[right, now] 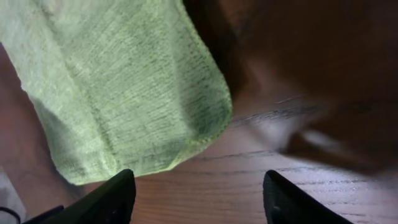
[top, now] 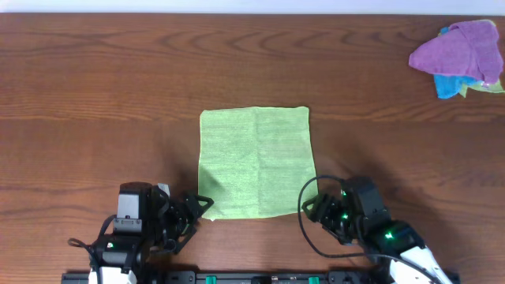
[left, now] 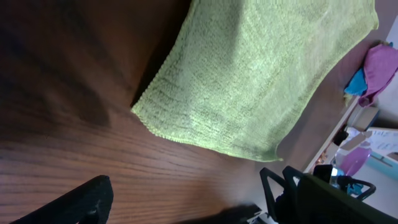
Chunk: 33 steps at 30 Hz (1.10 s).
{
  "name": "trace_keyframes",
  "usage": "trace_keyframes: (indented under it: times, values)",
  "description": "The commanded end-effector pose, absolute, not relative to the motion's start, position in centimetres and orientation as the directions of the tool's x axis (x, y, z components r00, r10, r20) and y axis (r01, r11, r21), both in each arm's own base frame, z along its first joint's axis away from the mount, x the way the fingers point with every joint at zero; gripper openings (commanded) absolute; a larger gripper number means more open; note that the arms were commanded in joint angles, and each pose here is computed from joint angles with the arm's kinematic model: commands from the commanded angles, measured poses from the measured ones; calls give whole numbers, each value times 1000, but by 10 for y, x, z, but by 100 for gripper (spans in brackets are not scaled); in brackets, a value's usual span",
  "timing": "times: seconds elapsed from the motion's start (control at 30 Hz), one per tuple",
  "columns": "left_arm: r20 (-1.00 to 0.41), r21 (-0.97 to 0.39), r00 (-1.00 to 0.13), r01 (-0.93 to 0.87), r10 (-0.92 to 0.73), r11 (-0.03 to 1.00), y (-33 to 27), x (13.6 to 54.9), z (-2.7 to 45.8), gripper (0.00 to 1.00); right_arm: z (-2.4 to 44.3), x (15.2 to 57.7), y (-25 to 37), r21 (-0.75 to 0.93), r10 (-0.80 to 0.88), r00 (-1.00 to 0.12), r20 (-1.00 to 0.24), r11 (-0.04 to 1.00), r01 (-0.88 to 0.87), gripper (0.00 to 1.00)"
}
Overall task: Fold the cloth
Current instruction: 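Grasp the cloth's near edge corners with both grippers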
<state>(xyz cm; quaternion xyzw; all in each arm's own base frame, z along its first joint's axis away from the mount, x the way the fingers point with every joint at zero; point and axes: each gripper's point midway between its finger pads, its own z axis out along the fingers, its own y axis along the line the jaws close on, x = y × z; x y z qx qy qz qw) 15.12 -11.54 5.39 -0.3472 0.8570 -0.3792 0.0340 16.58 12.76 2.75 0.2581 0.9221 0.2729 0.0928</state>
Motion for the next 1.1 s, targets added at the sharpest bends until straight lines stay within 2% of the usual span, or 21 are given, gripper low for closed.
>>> trace_keyframes:
  times: [0.0, 0.37, 0.53, 0.67, 0.8, 0.87, 0.97, 1.07]
  values:
    - [194, -660, -743, -582, -640, 475, -111, 151, 48, 95, 21, 167, 123, 529, 570, -821, -23, 704, 474, 64]
    - [185, -654, -739, -585, -648, 480, -109, 152, 46, 95, 7, 191, 129, 533, 599, -800, -34, 688, 492, 59]
    - [185, -653, -739, -585, -648, 480, -109, 152, 46, 95, 0, 195, 132, 528, 602, -798, -20, 684, 503, 54]
    - [183, -652, -738, -586, -650, 481, -108, 152, 46, 95, -4, 195, 132, 520, 607, -795, -11, 682, 514, 37]
    - [178, -644, -728, -595, -662, 481, -106, 153, 44, 95, -4, 195, 132, 520, 607, -795, -12, 683, 514, 15]
    - [181, -631, -711, -614, -679, 475, -104, 153, 42, 95, -4, 195, 132, 520, 607, -795, -12, 683, 513, 8]
    - [207, -616, -691, -642, -692, 457, -103, 149, 35, 95, -4, 195, 132, 520, 607, -795, -12, 683, 513, 2]
    - [224, -620, -697, -641, -682, 452, -106, 146, 30, 95, -4, 195, 132, 520, 607, -795, -12, 682, 514, 1]
